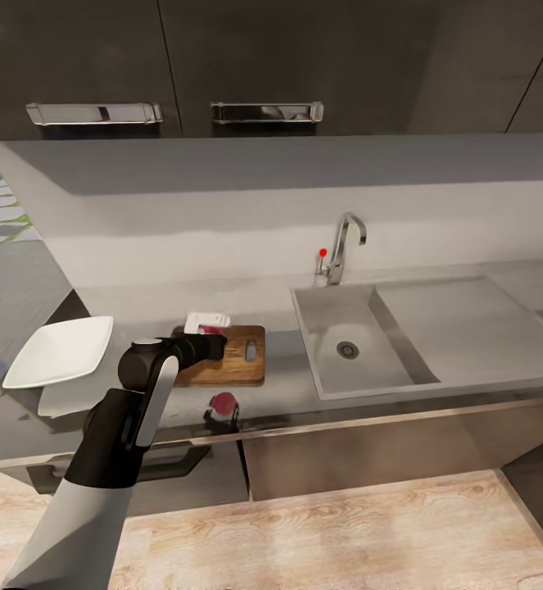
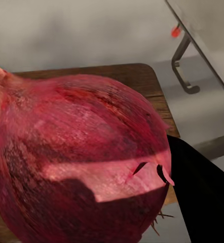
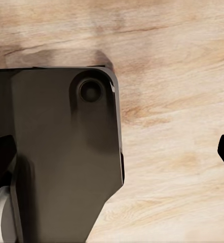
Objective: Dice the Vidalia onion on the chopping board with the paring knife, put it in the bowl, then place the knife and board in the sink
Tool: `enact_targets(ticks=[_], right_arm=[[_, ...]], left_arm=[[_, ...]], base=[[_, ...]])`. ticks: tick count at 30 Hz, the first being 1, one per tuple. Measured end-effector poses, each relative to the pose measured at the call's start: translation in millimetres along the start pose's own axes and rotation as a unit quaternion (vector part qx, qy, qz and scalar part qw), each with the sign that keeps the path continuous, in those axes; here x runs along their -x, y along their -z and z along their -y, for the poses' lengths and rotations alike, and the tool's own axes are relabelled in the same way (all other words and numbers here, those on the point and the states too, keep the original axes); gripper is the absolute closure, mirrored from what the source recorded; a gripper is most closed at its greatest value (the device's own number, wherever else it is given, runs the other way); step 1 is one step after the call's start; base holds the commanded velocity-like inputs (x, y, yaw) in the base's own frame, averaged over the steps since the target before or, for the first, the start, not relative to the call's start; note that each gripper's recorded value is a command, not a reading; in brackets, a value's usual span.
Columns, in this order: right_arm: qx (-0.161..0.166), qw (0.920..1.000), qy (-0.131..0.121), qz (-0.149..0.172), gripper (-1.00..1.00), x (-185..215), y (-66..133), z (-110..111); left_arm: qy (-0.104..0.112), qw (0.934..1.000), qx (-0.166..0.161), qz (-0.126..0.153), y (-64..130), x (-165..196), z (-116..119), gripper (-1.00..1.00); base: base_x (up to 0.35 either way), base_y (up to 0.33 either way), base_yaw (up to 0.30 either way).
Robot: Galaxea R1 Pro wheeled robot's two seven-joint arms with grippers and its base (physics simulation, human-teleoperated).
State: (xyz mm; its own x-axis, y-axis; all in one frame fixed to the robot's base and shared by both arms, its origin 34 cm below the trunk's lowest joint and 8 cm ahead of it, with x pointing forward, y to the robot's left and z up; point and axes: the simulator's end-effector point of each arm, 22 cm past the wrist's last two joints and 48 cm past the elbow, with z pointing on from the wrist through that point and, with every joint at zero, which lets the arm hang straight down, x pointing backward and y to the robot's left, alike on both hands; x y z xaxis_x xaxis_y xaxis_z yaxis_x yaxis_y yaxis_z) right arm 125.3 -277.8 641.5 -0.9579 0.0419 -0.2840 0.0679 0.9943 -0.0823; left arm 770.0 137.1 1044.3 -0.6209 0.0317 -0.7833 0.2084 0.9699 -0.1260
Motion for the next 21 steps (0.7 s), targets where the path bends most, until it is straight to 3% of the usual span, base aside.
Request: enact_targets(ticks=[15,21], right_arm=[[0.000,0.9999,0.001,-0.013,-1.00,-9.1,2.4,0.6],[-0.001,0.9998,0.002,-0.018,-1.00,-12.5,3.4,0.7]], left_arm=[[0.003,0.9999,-0.001,-0.017,-12.9,-15.8,-1.5,1.00],[0.004,0.9997,-0.001,-0.022,-17.1,-21.0,-2.4,1.00]], base=[[0.000,0.002,0.000],[0.000,0.128,0.000]])
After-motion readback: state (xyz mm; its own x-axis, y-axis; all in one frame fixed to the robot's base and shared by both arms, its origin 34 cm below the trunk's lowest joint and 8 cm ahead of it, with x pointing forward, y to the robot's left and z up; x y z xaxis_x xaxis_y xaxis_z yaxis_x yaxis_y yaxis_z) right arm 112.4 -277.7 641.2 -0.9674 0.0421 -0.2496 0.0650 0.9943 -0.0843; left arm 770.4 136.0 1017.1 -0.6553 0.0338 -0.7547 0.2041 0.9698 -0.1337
